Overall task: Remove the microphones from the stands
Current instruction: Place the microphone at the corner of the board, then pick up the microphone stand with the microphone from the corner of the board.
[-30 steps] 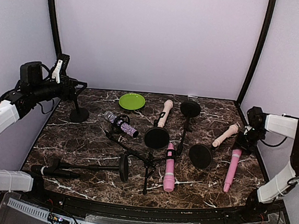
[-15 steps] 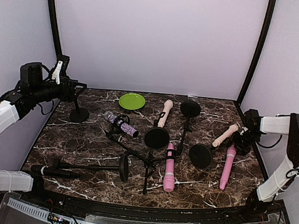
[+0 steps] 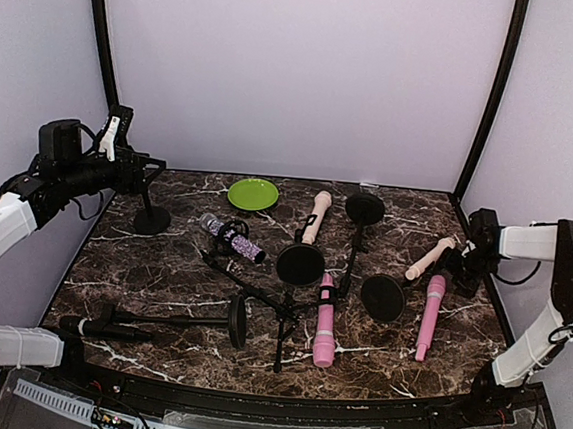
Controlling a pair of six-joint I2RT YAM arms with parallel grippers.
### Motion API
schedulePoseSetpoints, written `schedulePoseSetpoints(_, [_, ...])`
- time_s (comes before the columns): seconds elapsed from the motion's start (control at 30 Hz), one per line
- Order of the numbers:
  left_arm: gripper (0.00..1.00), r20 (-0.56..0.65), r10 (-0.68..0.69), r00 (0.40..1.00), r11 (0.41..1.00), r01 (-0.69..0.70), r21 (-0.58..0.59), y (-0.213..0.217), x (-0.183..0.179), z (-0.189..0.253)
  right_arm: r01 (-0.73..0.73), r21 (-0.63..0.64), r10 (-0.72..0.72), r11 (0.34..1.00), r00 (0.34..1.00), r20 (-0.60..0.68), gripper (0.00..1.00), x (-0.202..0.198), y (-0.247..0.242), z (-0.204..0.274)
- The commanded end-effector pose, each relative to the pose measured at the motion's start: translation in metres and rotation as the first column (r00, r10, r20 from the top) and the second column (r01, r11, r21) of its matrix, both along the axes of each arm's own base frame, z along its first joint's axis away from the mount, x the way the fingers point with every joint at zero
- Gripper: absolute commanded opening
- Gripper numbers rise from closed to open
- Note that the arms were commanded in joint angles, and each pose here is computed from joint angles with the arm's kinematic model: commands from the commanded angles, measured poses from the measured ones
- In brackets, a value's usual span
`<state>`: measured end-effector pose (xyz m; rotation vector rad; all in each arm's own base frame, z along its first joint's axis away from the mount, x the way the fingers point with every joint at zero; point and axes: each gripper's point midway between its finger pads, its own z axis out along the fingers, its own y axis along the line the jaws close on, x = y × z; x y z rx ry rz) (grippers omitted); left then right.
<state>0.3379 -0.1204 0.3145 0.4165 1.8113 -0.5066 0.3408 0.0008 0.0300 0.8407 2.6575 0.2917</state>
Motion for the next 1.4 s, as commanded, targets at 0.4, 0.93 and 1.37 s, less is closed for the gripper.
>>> schedulePoseSetpoints(0.4, [0.76, -0.127, 0.071, 0.989, 0.987, -0.088, -0.135, 0.005, 0.0, -0.036, -0.003, -0.123, 0.059, 0.992, 0.889, 0.454, 0.85, 0.021, -0.009, 0.143])
schedulePoseSetpoints(0.93, [0.78, -0.271, 0.246, 0.931, 0.936, -0.301, -0.183, 0.086, 0.008, -0.066, -0.767, -0.454, 0.794, 0.454, 0.118, 0.596, 0.81, -0.009, 0.316, 0.286])
schedulePoseSetpoints(1.37, [0.79, -0.195, 0.396, 0.898, 0.901, -0.421, -0.109, 0.116, -0.005, -0.062, -0.845, -0.529, 0.863, -0.077, -0.322, 0.389, 0.73, -0.113, 0.506, 0.234])
